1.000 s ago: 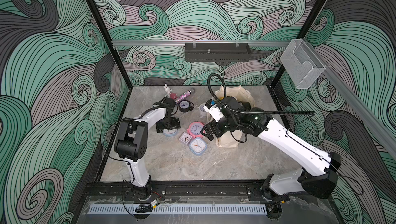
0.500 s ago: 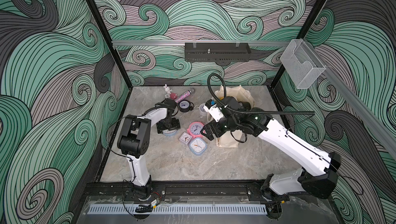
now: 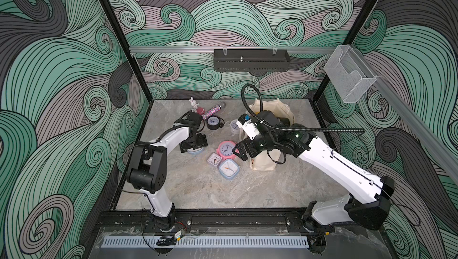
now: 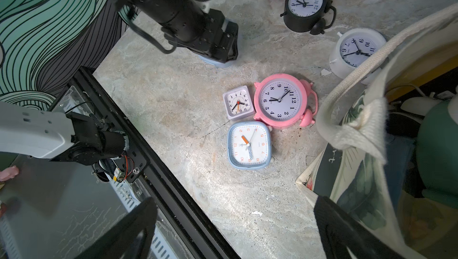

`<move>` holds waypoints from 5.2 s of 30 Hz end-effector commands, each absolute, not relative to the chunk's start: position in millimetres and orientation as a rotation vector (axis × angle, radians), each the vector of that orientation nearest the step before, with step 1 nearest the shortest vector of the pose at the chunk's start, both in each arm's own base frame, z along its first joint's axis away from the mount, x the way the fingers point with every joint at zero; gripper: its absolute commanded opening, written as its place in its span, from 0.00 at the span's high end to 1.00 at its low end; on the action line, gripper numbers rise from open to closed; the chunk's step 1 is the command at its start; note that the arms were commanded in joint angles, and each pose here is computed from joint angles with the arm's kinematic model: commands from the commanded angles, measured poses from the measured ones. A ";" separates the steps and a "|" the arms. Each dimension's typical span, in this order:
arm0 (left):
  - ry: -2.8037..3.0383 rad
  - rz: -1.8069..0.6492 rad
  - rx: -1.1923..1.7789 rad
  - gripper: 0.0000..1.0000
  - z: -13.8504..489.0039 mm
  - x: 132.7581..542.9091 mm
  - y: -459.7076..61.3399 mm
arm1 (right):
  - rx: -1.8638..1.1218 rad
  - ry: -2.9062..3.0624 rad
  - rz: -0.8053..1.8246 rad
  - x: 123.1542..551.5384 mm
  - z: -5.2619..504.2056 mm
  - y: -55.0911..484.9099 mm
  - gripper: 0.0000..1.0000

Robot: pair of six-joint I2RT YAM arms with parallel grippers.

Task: Put the alarm clock into the canvas bag
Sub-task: Pick up the alarm from the center of the board, then place the alarm at the canvas bag.

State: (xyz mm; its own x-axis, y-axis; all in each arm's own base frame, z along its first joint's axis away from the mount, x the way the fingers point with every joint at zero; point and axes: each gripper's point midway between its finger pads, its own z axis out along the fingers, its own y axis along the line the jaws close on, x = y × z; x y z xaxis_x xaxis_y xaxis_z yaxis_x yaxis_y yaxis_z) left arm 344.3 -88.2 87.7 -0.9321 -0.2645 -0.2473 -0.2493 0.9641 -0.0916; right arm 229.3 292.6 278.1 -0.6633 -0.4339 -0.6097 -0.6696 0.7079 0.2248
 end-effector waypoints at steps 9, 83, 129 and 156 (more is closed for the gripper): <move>2.105 -0.770 0.271 0.31 295.7 344.9 -181.1 | -0.524 2.317 0.761 268.3 342.7 248.5 0.00; 1.986 -0.672 0.446 0.01 308.4 338.6 -239.9 | -0.220 2.299 0.526 331.6 388.7 184.2 0.78; 2.198 -0.882 0.607 0.08 262.6 319.7 -305.0 | -0.518 2.796 0.340 281.1 231.8 165.9 0.38; 2.520 -0.488 0.415 0.01 194.5 265.3 -201.8 | -0.426 2.440 0.506 285.6 325.2 186.2 0.00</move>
State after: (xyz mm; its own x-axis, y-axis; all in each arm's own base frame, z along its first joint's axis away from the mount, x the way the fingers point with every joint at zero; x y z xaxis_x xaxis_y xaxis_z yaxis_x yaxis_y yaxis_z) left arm 280.5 -228.8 222.1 -0.7482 0.1617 -0.6434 0.4501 0.8362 -0.3133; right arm 294.6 177.4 313.3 -0.7981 -0.1604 -0.5808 -0.3673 0.8936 0.2580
